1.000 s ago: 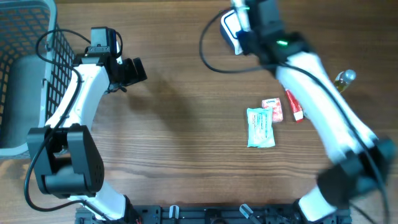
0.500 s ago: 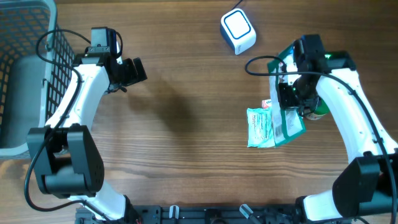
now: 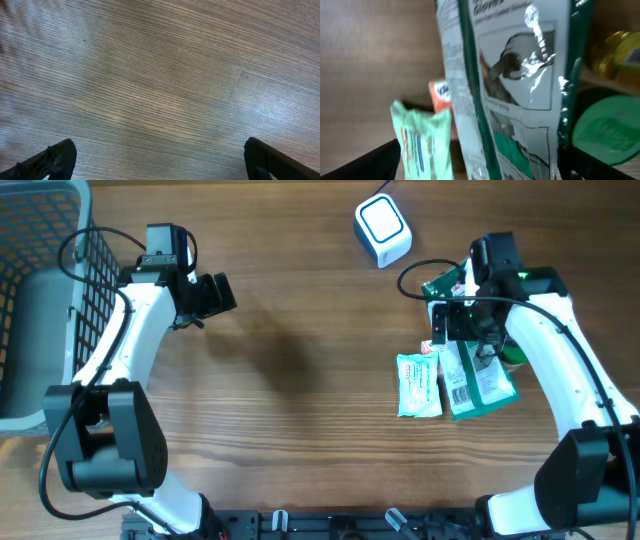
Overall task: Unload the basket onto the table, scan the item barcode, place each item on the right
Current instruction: 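Lower the packet beside the Kleenex pack and open the right gripper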
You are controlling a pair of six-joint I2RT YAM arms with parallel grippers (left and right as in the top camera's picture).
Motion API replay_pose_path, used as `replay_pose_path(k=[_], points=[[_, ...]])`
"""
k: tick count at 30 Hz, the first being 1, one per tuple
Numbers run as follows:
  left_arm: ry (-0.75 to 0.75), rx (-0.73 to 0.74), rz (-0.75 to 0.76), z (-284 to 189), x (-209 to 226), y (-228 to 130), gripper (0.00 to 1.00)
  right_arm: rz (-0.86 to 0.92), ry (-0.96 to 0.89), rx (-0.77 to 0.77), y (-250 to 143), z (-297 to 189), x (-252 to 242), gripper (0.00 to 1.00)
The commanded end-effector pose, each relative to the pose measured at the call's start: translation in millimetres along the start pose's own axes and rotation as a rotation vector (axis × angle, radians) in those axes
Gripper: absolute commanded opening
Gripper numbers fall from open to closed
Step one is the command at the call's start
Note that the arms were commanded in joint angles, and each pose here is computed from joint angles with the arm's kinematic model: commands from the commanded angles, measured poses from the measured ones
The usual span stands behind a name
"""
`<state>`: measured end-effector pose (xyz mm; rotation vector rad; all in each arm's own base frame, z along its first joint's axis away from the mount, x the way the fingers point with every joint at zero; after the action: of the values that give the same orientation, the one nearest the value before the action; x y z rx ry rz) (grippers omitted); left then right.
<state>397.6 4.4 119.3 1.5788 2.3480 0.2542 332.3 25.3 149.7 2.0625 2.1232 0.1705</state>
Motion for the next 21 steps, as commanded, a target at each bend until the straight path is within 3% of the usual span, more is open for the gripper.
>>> replay_pose_path(k=[1,6,21], points=[[0.007,0.002,0.011,2.8,1.0,0.7,1.00,0.054,-0.055,-0.045,8.7,2.2,-7.7,1.00],[0.007,0.002,0.011,2.8,1.0,0.7,1.00,0.059,-0.090,-0.141,28.0,0.1,-12.3,1.00],[0.007,0.002,0.011,2.8,1.0,0.7,1.00,0.067,-0.079,-0.211,42.2,-2.3,-10.9,1.00]])
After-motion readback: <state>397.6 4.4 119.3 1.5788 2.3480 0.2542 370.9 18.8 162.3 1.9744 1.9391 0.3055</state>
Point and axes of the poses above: each gripper's point midway between its finger pads, its own z axis out along the fingers, its own x axis along the line the jaws close on, y = z × x, the point moved 4 cm from there along -z, back along the fingers, and after that the axes turned 3 degrees about -z, right-handed, at the moved point
